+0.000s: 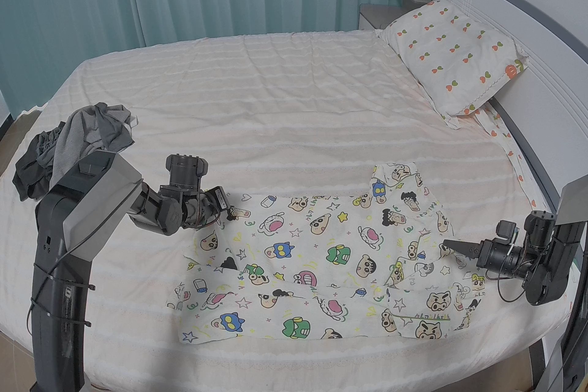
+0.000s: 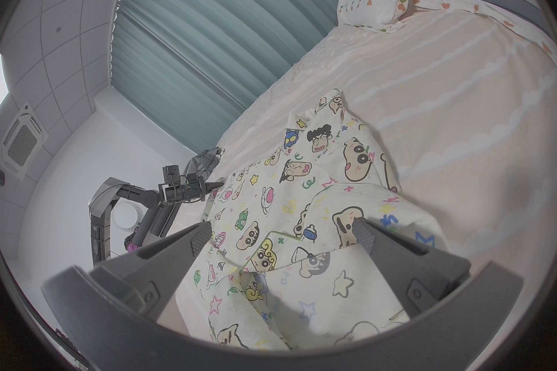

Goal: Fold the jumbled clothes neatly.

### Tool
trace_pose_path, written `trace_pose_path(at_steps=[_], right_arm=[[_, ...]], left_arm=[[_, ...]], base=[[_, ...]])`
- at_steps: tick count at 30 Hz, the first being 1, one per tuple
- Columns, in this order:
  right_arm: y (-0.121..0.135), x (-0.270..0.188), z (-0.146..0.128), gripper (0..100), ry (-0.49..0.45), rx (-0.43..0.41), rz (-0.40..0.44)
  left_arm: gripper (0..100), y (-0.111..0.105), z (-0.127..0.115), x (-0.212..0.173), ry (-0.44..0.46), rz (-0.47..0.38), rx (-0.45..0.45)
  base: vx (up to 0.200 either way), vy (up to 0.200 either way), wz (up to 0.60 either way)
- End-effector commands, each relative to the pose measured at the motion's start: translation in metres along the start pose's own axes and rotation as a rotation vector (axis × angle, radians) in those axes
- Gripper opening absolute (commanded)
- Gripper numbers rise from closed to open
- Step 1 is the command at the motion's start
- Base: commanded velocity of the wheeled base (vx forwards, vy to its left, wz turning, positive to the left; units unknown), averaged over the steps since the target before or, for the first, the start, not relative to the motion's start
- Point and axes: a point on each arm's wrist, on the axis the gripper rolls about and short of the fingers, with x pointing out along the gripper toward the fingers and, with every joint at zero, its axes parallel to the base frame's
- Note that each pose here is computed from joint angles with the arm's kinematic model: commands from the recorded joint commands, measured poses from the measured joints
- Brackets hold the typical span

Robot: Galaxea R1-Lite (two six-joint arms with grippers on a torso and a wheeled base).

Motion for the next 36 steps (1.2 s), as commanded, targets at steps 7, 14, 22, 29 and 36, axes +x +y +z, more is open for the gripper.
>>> trace_pose_path(at_steps=[7, 14, 22, 29, 36], right_arm=[[-0.003, 0.014, 0.036, 100, -0.100, -0.084, -0.015], [-0.022, 0.056, 0.093, 100, -0.108, -0.035, -0.163], [-0.035, 0.097, 0.117, 100, -0.062, -0.018, -0.168], [-0.039, 0.125, 0.113, 100, -0.002, -0.094, -0.154], [-0.043, 0.145, 0.113, 100, 0.044, -0.156, -0.155]], left_arm=[[0, -0.007, 0.010, -0.002, -0.146, 0.063, -0.085], [0, -0.016, 0.024, -0.016, -0.183, 0.041, -0.093], [0, -0.016, 0.025, -0.020, -0.178, 0.048, -0.091], [0, -0.014, 0.018, -0.023, -0.156, 0.058, -0.086], [0, -0.015, 0.019, -0.026, -0.156, 0.056, -0.085]], base=[[0.000, 0.000, 0.00], [0.000, 0.000, 0.00], [0.000, 0.000, 0.00], [0.000, 0.000, 0.00], [0.000, 0.000, 0.00]])
